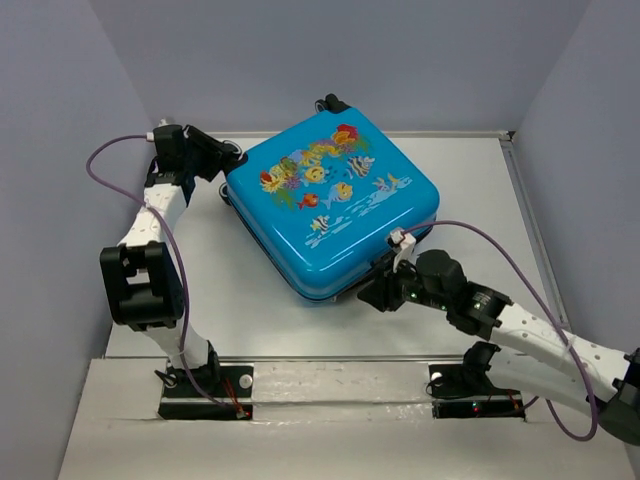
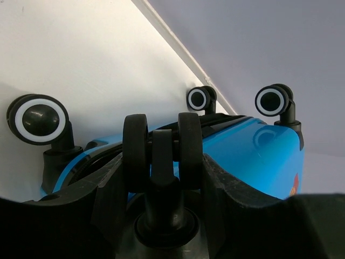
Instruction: Pack the luggage
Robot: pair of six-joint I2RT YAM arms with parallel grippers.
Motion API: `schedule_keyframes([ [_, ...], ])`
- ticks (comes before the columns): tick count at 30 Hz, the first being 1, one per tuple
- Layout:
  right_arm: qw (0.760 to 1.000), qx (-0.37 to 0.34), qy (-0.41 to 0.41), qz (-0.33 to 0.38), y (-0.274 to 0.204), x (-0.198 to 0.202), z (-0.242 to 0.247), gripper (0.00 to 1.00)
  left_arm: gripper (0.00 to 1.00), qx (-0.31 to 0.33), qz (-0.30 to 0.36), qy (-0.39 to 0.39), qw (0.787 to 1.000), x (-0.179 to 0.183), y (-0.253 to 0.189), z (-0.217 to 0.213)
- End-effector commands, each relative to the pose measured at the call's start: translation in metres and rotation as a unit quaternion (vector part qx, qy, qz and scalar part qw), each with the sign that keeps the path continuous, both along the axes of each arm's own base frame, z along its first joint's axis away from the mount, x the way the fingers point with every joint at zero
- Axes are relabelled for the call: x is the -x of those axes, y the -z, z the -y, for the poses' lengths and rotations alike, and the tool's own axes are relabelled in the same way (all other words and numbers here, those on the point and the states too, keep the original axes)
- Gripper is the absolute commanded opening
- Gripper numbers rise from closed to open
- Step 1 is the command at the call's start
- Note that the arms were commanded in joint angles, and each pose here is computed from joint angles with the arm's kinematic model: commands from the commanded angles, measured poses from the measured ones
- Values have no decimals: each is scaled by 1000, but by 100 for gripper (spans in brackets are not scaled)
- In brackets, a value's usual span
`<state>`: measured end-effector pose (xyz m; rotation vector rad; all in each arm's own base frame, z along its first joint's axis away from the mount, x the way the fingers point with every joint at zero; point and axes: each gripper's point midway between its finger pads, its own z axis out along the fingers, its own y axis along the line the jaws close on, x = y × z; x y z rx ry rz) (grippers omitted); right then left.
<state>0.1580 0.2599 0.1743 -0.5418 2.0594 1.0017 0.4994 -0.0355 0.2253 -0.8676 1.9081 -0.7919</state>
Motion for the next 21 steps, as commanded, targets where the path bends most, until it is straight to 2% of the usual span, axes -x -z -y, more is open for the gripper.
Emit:
schedule_keyframes([
  [1, 999, -20, 24, 38, -3, -11, -17, 34, 6, -31, 148, -22, 988, -30, -98, -20],
  [8, 997, -25, 42, 54, 11, -21, -33, 34, 6, -40, 124, -18, 991, -50, -77, -26],
  [10, 997, -33, 39, 62, 10, -20, -41, 35, 6, -41, 130, -15, 991, -52, -86, -27],
  [14, 995, -27, 62, 69, 19, -30, -46, 45, 13, -47, 131, -28, 990, -51, -86, -32],
  [16, 994, -35, 70, 73, 18, -34, -49, 52, 26, -55, 120, -29, 991, -52, -76, -35],
  [17, 995, -31, 67, 73, 21, -33, -53, 54, 38, -56, 111, -32, 992, -54, -69, -39],
  [20, 993, -35, 72, 82, 20, -36, -57, 55, 60, -61, 98, -41, 992, -51, -55, -48],
  [21, 993, -36, 70, 83, 20, -35, -60, 55, 76, -63, 94, -46, 993, -48, -51, -53],
])
